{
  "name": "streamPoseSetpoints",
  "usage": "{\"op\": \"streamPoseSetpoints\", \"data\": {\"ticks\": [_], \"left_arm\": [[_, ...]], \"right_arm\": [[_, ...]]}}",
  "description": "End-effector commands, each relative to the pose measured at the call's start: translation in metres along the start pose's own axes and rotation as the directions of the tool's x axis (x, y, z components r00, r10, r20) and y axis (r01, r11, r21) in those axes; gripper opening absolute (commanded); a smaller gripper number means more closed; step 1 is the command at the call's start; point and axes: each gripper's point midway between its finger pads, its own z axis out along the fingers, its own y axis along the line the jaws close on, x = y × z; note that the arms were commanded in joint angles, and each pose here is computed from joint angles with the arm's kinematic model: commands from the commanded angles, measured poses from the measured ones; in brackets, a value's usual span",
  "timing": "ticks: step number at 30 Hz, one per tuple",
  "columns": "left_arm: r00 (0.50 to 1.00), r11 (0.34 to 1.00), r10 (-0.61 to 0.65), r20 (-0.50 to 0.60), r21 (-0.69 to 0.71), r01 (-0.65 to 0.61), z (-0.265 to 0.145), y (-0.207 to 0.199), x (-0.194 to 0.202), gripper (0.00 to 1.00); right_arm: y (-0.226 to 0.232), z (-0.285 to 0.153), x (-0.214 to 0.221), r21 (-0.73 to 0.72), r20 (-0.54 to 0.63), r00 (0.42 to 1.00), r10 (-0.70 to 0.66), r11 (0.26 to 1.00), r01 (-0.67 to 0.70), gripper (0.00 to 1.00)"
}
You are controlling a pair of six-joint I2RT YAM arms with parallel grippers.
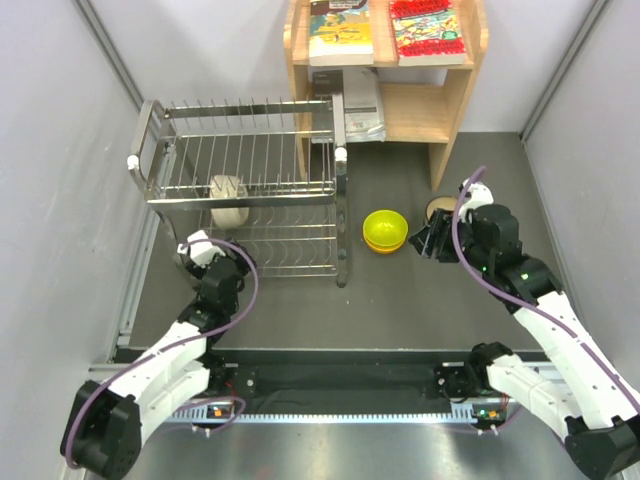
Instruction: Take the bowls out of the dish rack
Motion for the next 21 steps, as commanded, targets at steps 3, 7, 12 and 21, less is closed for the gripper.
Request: {"op": "streamPoseSetpoints", "data": {"ticks": [3, 7, 12, 21], "left_arm": [[0.964, 0.994, -0.106, 0.243, 0.060, 0.094, 0.005, -0.021, -0.063, 0.81], [0.966, 0.999, -0.036, 0.256, 0.032, 0.028, 0.015, -0.020, -0.064, 0.89], [0.980, 1.000, -0.003, 0.197, 0.002, 0.003, 0.039, -0.012, -0.057, 0.99], [0.973, 0.996, 0.057, 0.223, 0.055, -0.071, 0.058, -0.018, -0.070, 0.99]], "right_arm": [[0.010, 0.001, -0.011, -0.046, 0.035, 0.999, -0.022, 0.999, 0.024, 0.62], [0.010, 0.003, -0.006, -0.055, 0.020, 1.000, -0.016, 0.998, 0.017, 0.62], [0.011, -0.001, -0.004, -0.064, 0.026, 0.999, -0.022, 0.998, 0.024, 0.63], [0.009, 0.006, 0.009, -0.093, 0.009, 1.000, -0.029, 0.995, 0.030, 0.63]]}}
